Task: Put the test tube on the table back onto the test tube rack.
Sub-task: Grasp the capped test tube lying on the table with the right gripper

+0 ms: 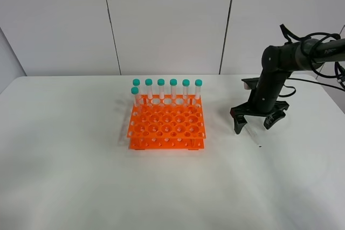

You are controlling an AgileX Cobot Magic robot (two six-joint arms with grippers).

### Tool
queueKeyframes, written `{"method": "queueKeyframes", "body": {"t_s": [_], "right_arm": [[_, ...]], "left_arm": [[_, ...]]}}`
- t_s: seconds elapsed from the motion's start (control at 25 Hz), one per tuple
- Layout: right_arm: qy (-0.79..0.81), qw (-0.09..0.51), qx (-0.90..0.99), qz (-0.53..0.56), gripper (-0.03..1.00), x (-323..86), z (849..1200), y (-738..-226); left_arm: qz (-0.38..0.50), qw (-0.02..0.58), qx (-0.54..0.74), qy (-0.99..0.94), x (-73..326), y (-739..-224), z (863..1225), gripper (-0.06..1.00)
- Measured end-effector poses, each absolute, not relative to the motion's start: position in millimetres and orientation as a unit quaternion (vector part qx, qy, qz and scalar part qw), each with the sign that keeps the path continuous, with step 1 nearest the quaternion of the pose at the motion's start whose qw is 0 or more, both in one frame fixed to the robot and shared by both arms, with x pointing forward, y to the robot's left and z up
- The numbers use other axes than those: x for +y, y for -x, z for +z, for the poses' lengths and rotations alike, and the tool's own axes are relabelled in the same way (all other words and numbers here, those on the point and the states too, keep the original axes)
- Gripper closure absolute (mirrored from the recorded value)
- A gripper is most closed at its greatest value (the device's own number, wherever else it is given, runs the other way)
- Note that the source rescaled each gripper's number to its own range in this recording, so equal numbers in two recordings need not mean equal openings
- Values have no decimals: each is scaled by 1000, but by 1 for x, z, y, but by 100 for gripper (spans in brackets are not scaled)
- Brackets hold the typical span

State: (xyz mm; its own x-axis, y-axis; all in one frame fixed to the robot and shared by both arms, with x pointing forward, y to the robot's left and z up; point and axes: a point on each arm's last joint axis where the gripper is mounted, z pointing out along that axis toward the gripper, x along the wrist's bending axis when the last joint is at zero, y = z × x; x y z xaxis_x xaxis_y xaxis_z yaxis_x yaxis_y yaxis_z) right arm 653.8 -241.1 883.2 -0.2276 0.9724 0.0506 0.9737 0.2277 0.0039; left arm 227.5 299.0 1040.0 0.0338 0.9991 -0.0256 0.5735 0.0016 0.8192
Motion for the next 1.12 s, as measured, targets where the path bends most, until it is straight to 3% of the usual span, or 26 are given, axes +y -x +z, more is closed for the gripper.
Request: {"method": "queueKeyframes", "body": {"t_s": [0.84, 0.92, 1.0, 1.08, 1.12], "right_arm": [[627, 26, -779, -12, -2, -241, 875, -654], [627, 26, -779, -11, 9, -241, 875, -654], [626, 28, -779, -9, 30, -241, 874, -653], [624, 28, -781, -4, 58, -242, 874, -653], [623, 29, -782, 1, 80, -242, 874, -652]], "left_arm": [[313, 340, 621, -633, 299, -227, 1040, 14], [313, 340, 621, -633, 299, -227, 1040, 14], [313, 340, 621, -633, 299, -227, 1040, 14], [313, 340, 621, -633, 299, -227, 1040, 14], [313, 340, 621, -633, 299, -227, 1040, 14]]}}
